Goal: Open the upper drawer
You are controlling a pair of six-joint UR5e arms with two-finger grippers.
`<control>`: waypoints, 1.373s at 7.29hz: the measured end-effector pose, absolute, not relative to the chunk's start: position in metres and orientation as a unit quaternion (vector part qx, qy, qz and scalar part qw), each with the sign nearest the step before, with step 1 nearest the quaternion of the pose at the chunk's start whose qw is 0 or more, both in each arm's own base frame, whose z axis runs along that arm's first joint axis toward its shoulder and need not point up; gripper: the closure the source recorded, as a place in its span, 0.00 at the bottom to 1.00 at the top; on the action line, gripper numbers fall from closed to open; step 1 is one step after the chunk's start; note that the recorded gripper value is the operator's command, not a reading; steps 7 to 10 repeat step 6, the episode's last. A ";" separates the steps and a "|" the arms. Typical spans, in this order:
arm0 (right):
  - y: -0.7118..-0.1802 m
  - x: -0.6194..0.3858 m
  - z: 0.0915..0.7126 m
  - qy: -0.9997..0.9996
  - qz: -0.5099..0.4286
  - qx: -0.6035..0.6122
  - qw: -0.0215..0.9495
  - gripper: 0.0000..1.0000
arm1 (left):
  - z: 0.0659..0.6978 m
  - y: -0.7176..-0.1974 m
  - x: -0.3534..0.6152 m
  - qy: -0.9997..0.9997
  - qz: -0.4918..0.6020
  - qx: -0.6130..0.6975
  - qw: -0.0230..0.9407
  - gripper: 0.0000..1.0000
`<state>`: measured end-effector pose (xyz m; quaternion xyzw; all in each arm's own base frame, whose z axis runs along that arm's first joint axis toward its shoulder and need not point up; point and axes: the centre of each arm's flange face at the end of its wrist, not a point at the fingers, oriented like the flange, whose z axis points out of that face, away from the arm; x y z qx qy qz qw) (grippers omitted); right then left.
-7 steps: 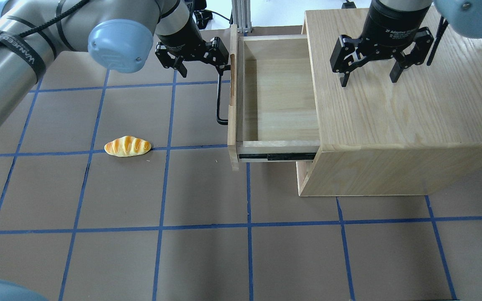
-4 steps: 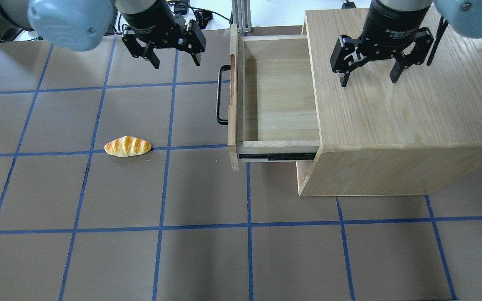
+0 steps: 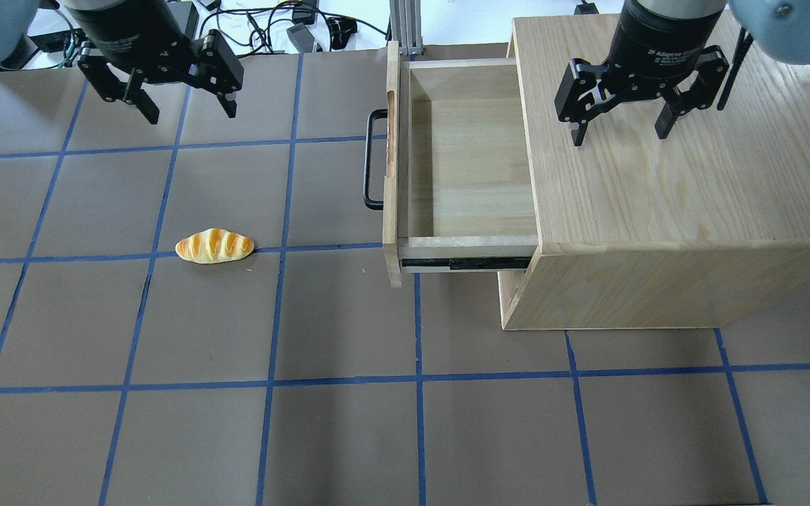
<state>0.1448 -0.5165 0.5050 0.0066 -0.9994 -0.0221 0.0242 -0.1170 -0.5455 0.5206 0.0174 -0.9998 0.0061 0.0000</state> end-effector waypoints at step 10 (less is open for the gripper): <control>-0.516 0.145 0.505 -0.999 -0.022 0.007 0.024 0.00 | 0.504 -0.504 -0.101 -1.000 -0.007 0.022 -0.005 0.00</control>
